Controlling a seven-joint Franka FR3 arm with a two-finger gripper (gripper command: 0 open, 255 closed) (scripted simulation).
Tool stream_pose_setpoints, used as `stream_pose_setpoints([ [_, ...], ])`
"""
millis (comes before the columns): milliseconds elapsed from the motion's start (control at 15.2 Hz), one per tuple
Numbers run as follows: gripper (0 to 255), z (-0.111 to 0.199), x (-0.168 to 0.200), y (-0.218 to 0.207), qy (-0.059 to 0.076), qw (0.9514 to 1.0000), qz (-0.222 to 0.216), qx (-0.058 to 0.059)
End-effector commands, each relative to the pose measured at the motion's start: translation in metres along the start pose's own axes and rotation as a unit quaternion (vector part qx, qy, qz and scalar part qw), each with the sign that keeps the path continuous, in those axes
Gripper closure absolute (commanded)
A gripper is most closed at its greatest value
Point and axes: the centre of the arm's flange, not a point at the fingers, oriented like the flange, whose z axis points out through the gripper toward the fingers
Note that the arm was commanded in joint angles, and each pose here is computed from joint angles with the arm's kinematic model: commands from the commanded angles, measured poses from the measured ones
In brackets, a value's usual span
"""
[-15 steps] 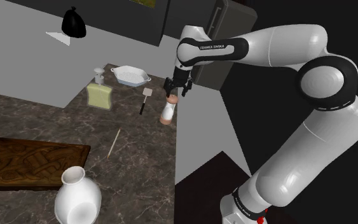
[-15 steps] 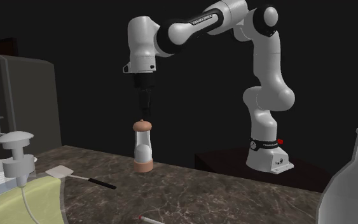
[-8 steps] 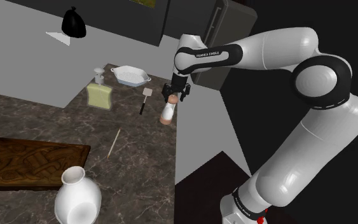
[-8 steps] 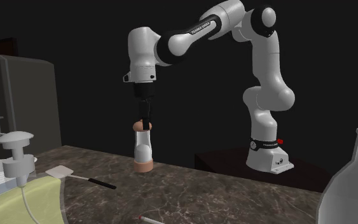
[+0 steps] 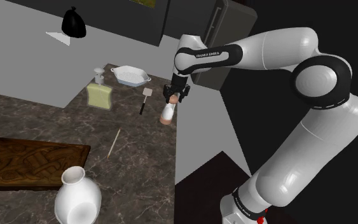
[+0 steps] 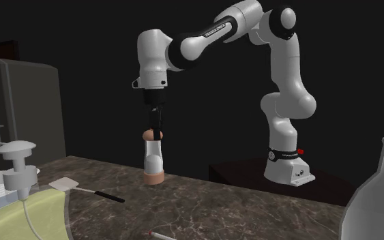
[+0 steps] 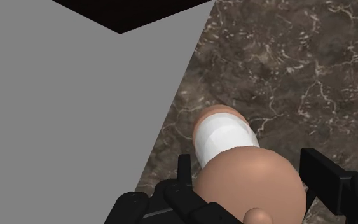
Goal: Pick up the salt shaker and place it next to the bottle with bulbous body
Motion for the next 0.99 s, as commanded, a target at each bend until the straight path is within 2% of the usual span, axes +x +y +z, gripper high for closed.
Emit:
stream_pose_setpoints([
  [0,255,0.001,0.0,0.0,-0.001,1.0,0.0,0.0],
  [528,255,0.001,0.0,0.0,-0.001,1.0,0.0,0.0],
  [924,255,-0.031,-0.002,0.001,-0.001,1.0,0.0,0.0],
])
